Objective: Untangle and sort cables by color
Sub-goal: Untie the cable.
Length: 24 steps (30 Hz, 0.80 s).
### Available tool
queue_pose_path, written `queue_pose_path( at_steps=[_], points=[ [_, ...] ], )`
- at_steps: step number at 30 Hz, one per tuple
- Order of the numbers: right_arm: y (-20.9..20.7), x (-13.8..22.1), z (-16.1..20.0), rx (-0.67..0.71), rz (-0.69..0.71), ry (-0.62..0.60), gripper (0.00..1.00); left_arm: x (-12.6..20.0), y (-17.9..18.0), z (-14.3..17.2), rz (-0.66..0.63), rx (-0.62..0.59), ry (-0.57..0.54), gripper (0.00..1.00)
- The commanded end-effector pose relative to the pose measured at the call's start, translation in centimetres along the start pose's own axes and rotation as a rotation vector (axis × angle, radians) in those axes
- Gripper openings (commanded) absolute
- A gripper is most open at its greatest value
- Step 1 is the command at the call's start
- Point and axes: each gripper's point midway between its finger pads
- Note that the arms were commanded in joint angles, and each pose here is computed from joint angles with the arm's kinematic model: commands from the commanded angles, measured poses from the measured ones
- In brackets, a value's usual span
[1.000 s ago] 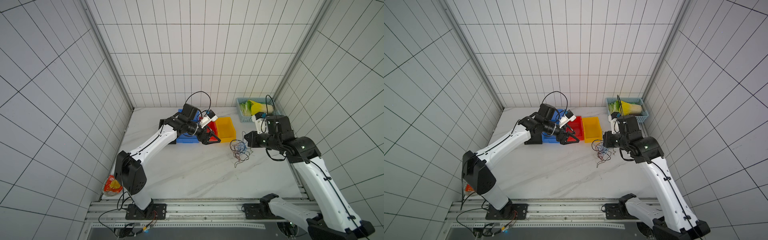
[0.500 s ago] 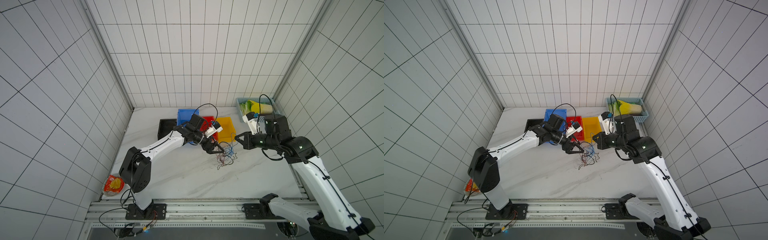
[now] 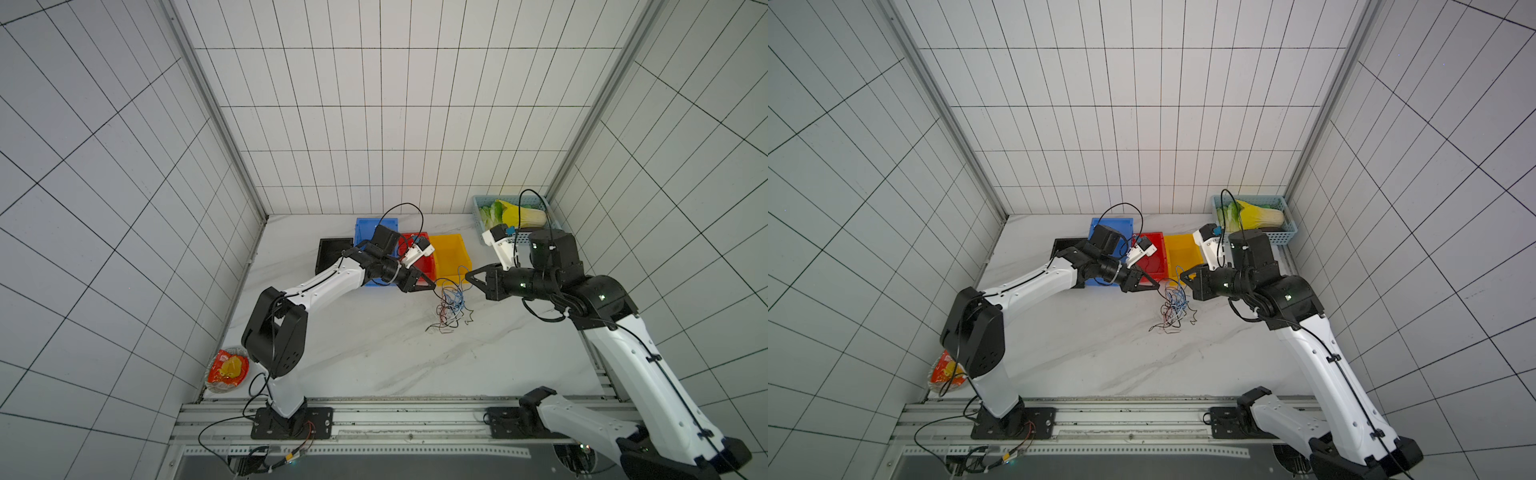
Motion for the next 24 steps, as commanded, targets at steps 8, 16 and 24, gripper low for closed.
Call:
queue_pose_path(
  at_steps=[8,16,24],
  points=[
    [-0.2,2.9,0.9,0.053,0.090,0.008,0.00,4.1,1.5,2.2,-0.111,-0.035,-0.052,0.00],
    [-4.5,9.3,-1.4,0.061,0.472,-0.153,0.00,6.5,5.2,9.3,-0.312,-0.045,0.075,0.00],
    [-5.4,13.9,-3.1,0.066,0.627,-0.301,0.00,8.6,7.5,13.3,-0.416,-0.041,0.109,0.00]
  ],
)
Point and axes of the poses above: each gripper's point midway between its finger pads, its own x axis back along the fingers, its own y axis along the line the jaws close on, z = x × y, and after that the axes turned 9 degrees about x, right-handed
